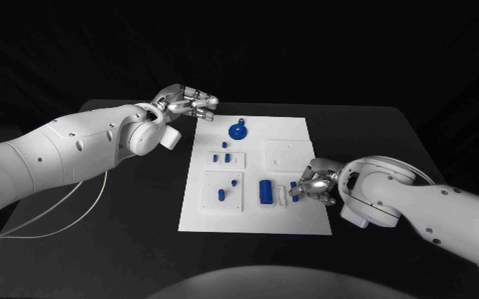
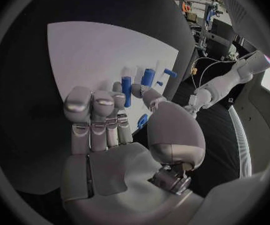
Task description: Assemble the parts on the task board
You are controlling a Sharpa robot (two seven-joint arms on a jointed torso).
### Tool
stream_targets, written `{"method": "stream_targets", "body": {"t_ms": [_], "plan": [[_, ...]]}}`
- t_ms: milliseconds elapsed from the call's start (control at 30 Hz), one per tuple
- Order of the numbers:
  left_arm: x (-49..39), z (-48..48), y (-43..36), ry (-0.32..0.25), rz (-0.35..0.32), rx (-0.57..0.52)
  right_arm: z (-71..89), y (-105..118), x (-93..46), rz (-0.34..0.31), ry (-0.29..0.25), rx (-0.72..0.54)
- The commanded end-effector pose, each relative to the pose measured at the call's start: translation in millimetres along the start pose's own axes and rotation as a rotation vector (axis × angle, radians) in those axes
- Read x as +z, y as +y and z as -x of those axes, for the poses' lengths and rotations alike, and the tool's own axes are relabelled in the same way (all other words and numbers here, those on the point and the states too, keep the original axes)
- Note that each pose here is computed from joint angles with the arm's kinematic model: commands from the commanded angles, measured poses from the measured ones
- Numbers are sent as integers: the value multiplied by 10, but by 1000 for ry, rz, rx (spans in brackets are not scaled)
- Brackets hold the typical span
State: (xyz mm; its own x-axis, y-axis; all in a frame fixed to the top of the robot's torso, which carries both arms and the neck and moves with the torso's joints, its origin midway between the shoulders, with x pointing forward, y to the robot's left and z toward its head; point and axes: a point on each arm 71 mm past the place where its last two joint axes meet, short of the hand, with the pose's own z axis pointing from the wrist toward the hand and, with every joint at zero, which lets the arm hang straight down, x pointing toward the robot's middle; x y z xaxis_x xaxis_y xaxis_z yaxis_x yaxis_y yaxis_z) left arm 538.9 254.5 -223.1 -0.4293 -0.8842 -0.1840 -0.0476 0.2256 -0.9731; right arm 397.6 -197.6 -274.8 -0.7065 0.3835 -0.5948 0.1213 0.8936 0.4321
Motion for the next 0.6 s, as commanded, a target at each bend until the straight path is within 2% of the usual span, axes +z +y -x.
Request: {"method": "stream_targets", "body": {"t_ms": [33, 600], "plan": [[5, -28, -10, 18, -5, -7, -33, 34, 2, 9, 33, 47], [8, -41, -10, 26, -2, -7, -130, 142, 118, 18, 69, 28]]}}
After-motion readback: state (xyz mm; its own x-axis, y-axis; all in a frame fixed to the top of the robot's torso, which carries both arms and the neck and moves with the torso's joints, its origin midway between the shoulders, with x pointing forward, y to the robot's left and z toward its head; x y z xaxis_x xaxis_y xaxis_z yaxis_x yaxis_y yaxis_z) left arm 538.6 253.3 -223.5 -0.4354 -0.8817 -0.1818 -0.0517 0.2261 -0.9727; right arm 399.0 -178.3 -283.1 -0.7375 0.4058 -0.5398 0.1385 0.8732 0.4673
